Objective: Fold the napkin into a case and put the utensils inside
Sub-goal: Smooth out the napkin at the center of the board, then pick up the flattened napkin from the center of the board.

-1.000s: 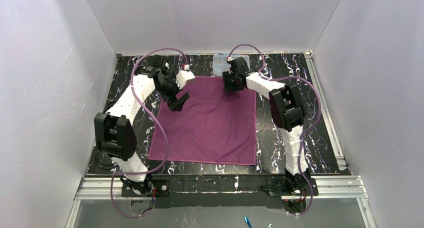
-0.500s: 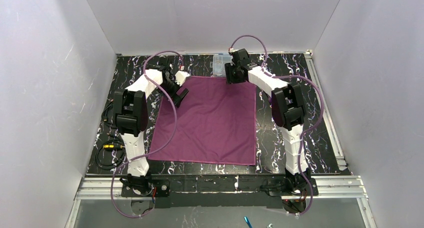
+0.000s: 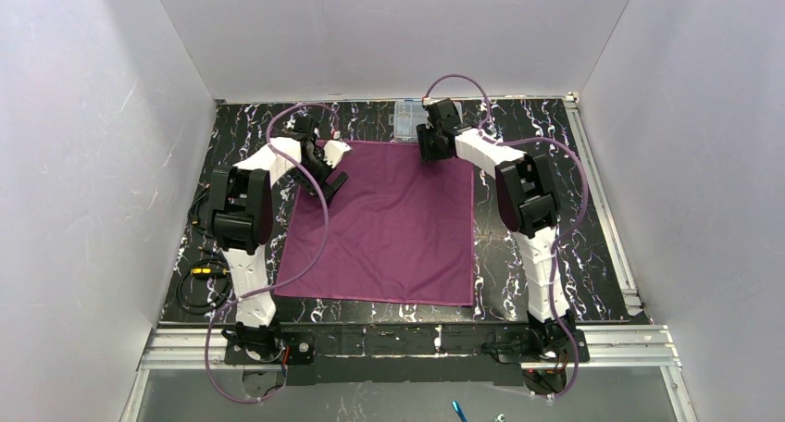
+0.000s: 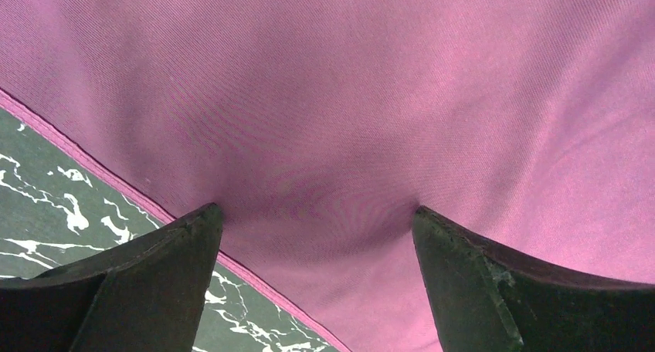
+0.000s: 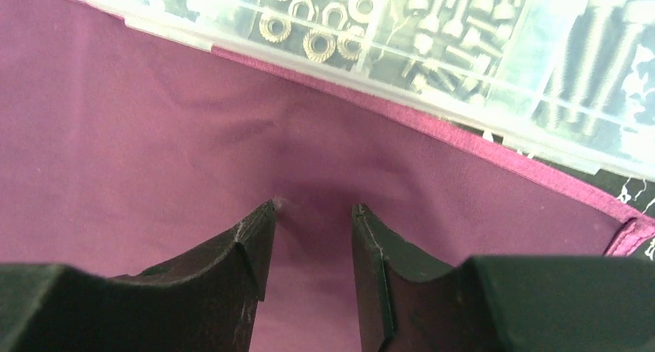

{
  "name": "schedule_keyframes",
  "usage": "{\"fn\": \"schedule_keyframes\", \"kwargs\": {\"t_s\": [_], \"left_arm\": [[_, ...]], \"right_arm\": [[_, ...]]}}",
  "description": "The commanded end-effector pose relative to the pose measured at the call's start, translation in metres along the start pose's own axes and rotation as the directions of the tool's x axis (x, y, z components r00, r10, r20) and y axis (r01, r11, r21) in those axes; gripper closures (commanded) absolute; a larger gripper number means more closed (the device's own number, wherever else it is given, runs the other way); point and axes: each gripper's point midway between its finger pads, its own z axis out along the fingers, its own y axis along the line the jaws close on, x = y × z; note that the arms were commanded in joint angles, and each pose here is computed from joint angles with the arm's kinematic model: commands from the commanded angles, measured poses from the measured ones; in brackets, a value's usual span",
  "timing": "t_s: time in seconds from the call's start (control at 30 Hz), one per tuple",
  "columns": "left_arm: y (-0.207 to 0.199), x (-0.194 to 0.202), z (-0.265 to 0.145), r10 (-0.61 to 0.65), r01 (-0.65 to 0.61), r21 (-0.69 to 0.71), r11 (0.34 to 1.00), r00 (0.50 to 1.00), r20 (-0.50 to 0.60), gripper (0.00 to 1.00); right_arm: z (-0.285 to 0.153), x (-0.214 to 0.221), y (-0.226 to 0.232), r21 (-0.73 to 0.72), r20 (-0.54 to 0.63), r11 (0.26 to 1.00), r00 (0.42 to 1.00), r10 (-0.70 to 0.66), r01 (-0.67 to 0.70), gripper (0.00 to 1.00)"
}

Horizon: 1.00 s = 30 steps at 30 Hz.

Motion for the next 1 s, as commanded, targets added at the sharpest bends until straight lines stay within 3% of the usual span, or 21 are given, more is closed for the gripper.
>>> {"fn": "schedule_keyframes", "kwargs": {"t_s": [0.0, 0.37, 0.5, 0.63, 0.73, 0.87, 0.97], "left_arm": [[-0.012, 0.003, -0.016, -0.025, 0.024, 0.025, 0.999, 0.999, 0.032, 0.09], [-0.007, 0.001, -0.033, -0.065, 0.066, -0.017, 0.998, 0.996, 0.055, 0.06], [0.007, -0.022, -0.068, -0.07, 0.075, -0.033, 0.997, 0.99, 0.121, 0.02], [0.008, -0.039, -0.113, -0.011, 0.02, -0.048, 0.999, 0.982, 0.187, 0.01], [-0.025, -0.022, -0.135, 0.092, -0.103, 0.047, 0.994, 0.977, 0.192, 0.02], [-0.098, 0.055, -0.132, 0.275, -0.306, 0.264, 0.915, 0.95, 0.148, 0.02], [-0.134, 0.118, -0.13, 0.416, -0.43, 0.333, 0.839, 0.902, 0.117, 0.05]], "right_arm": [[0.019, 0.002, -0.007, 0.025, 0.034, 1.0, 0.999, -0.006, 0.005, 0.51], [0.025, -0.015, 0.013, -0.021, 0.079, 1.0, 0.997, -0.017, 0.019, 0.51], [-0.024, -0.036, 0.026, -0.032, 0.157, 0.999, 0.988, -0.006, 0.011, 0.32], [-0.106, -0.047, 0.044, -0.032, 0.228, 0.999, 0.974, -0.022, 0.03, 0.16], [-0.157, -0.012, 0.054, -0.033, 0.172, 0.997, 0.983, -0.069, 0.075, 0.11], [-0.207, 0.081, 0.051, 0.002, -0.005, 0.986, 0.986, -0.165, 0.165, 0.09], [-0.234, 0.144, 0.055, -0.047, -0.091, 0.982, 0.978, -0.189, 0.185, 0.09]]}}
